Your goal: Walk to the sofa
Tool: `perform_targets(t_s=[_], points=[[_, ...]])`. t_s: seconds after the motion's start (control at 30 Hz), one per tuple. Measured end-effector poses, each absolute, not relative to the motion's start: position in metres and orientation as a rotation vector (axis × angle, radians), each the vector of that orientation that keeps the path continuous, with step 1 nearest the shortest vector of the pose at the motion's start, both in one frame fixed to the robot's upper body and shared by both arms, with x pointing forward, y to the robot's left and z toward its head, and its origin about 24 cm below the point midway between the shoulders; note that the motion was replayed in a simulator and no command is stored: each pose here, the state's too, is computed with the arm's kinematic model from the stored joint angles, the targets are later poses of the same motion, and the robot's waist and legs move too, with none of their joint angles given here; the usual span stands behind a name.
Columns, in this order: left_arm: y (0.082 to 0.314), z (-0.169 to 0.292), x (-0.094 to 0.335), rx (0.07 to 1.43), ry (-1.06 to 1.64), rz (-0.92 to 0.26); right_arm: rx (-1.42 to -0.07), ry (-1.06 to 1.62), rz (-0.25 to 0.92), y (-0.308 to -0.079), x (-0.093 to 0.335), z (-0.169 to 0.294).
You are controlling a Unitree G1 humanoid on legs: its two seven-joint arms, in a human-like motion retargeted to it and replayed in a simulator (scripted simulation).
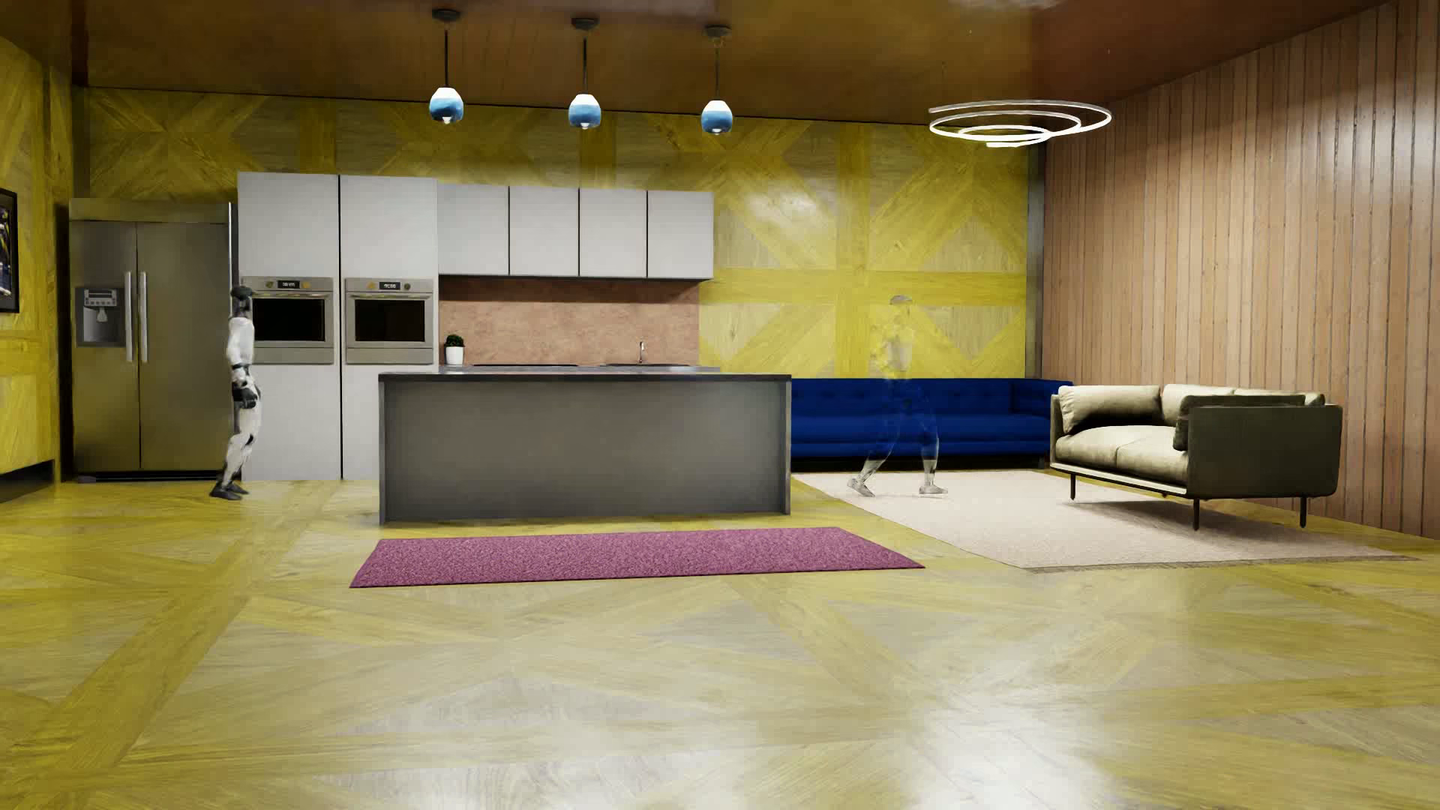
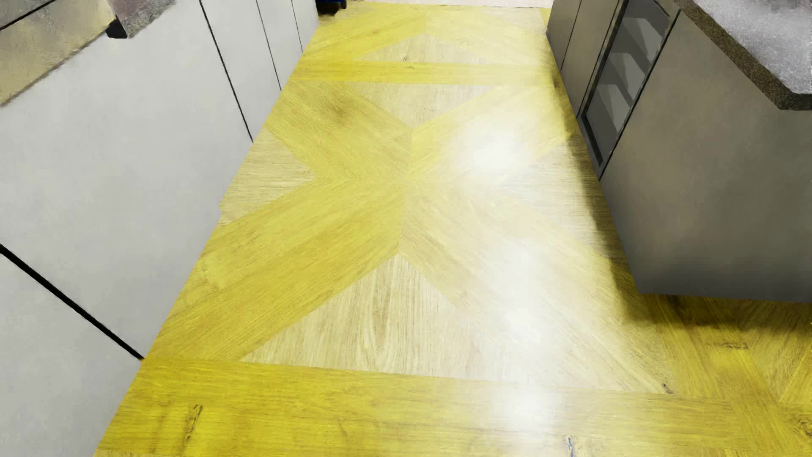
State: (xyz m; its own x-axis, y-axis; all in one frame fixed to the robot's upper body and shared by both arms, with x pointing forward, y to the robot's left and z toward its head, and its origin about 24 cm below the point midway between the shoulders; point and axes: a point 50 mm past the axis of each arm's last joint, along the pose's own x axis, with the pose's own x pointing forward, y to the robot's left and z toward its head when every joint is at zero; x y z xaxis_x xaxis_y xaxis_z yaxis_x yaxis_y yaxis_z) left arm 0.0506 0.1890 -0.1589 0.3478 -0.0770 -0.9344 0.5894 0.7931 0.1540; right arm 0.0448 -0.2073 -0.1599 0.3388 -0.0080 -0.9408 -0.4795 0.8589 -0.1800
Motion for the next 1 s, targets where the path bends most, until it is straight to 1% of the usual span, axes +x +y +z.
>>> perform_targets(t_s=[0.07, 0.13, 0.2, 0.27, 0.33, 0.4, 0.47, 0.57, 0.6, 0.67, 0.73, 0.8, 0.87, 0.93, 1.0], points=[[0.187, -0.158, 0.050, 0.520, 1.132, -0.472, -0.478, 1.208, 0.329, -0.208, 0.040, -0.160], [0.186, -0.155, 0.055, 0.516, 1.107, -0.470, -0.468, 1.209, 0.306, -0.212, 0.038, -0.159], [0.188, -0.149, 0.069, 0.522, 1.053, -0.459, -0.449, 1.199, 0.283, -0.212, 0.039, -0.158], [0.184, -0.143, 0.087, 0.516, 0.983, -0.453, -0.440, 1.199, 0.282, -0.211, 0.036, -0.157], [0.179, -0.138, 0.103, 0.492, 0.932, -0.430, -0.445, 1.237, 0.272, -0.217, 0.023, -0.158], [0.174, -0.131, 0.117, 0.516, 0.873, -0.462, -0.462, 1.286, 0.291, -0.219, 0.009, -0.159], [0.174, -0.127, 0.129, 0.530, 0.839, -0.466, -0.464, 1.327, 0.293, -0.220, -0.001, -0.162], [0.171, -0.127, 0.133, 0.546, 0.834, -0.482, -0.481, 1.372, 0.316, -0.221, -0.013, -0.163], [0.177, -0.132, 0.127, 0.543, 0.872, -0.460, -0.473, 1.391, 0.296, -0.224, -0.018, -0.163], [0.176, -0.144, 0.099, 0.549, 0.966, -0.497, -0.484, 1.413, 0.293, -0.228, -0.021, -0.163], [0.183, -0.156, 0.069, 0.564, 1.082, -0.511, -0.490, 1.412, 0.303, -0.226, -0.018, -0.164], [0.190, -0.159, 0.049, 0.571, 1.147, -0.513, -0.477, 1.342, 0.308, -0.219, 0.000, -0.164], [0.194, -0.161, 0.033, 0.545, 1.192, -0.487, -0.466, 1.248, 0.315, -0.211, 0.025, -0.161], [0.197, -0.162, 0.021, 0.556, 1.228, -0.501, -0.449, 1.157, 0.286, -0.211, 0.048, -0.154], [0.200, -0.161, 0.012, 0.544, 1.245, -0.490, -0.459, 1.070, 0.295, -0.209, 0.070, -0.147]])
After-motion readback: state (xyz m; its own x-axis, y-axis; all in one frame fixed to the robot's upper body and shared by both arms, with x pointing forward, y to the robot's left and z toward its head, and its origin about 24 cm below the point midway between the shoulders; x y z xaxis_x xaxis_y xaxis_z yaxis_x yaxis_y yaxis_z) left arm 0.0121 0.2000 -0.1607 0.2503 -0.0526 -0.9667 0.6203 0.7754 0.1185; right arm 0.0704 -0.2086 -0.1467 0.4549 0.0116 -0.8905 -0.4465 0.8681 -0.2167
